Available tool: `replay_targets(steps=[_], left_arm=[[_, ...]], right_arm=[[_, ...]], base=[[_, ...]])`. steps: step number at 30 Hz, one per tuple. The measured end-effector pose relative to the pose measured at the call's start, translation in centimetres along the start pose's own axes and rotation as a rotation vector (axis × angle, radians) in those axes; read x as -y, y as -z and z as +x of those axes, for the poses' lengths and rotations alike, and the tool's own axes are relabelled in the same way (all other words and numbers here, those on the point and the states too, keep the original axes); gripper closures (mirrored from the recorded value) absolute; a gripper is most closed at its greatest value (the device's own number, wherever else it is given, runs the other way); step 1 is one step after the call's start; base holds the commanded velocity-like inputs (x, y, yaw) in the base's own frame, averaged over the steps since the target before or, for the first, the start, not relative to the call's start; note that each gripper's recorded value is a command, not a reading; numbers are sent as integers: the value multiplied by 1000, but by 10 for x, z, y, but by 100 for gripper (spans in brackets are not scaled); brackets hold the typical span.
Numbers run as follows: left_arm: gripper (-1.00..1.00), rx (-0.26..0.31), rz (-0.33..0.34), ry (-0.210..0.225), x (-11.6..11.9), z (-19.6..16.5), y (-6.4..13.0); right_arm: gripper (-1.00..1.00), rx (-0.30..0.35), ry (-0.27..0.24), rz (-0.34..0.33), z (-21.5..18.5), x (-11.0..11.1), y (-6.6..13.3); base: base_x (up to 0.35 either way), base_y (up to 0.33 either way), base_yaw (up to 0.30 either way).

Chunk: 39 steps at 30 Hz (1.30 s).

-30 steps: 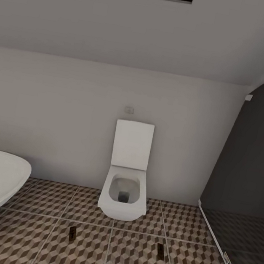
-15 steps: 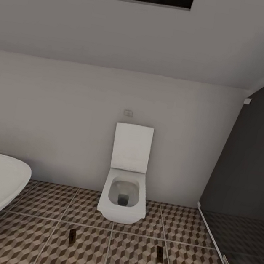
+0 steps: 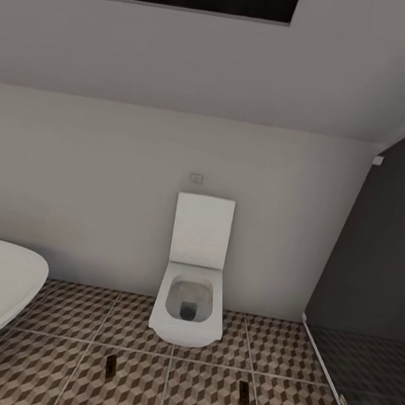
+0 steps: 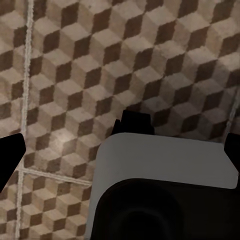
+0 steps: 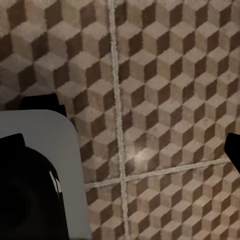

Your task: Take the four mousetraps from the cabinet in the bathroom and place them on the bathroom floor. Make sure all four end up on the same floor surface, and ensure that at least two of them are either under or directly next to the same bathroom sink.

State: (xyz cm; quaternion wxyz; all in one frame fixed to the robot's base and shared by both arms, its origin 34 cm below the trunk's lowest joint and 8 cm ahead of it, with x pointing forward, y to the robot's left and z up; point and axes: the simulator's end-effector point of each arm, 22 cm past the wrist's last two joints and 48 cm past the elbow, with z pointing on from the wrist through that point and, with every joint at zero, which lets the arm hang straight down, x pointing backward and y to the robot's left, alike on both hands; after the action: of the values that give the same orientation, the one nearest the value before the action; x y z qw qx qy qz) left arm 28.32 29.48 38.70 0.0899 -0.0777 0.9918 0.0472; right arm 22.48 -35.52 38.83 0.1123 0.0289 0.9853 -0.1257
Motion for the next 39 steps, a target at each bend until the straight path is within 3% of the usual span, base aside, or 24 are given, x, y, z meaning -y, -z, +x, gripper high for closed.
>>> replay_targets(steps=[10, 21, 39], left_arm=[[-100, -1, -3, -1, -3, -5, 18], [-100, 2, -5, -2, -7, -12, 37], [-100, 10, -3, -1, -8, -23, 67]], right_arm=[[-100, 0, 1, -10, -6, 2, 17], [-100, -5, -2, -102, -11, -19, 38], [-100, -7, -12, -113, -19, -17, 68]], base=[[0, 0, 0], [0, 0, 0], [0, 0, 0]])
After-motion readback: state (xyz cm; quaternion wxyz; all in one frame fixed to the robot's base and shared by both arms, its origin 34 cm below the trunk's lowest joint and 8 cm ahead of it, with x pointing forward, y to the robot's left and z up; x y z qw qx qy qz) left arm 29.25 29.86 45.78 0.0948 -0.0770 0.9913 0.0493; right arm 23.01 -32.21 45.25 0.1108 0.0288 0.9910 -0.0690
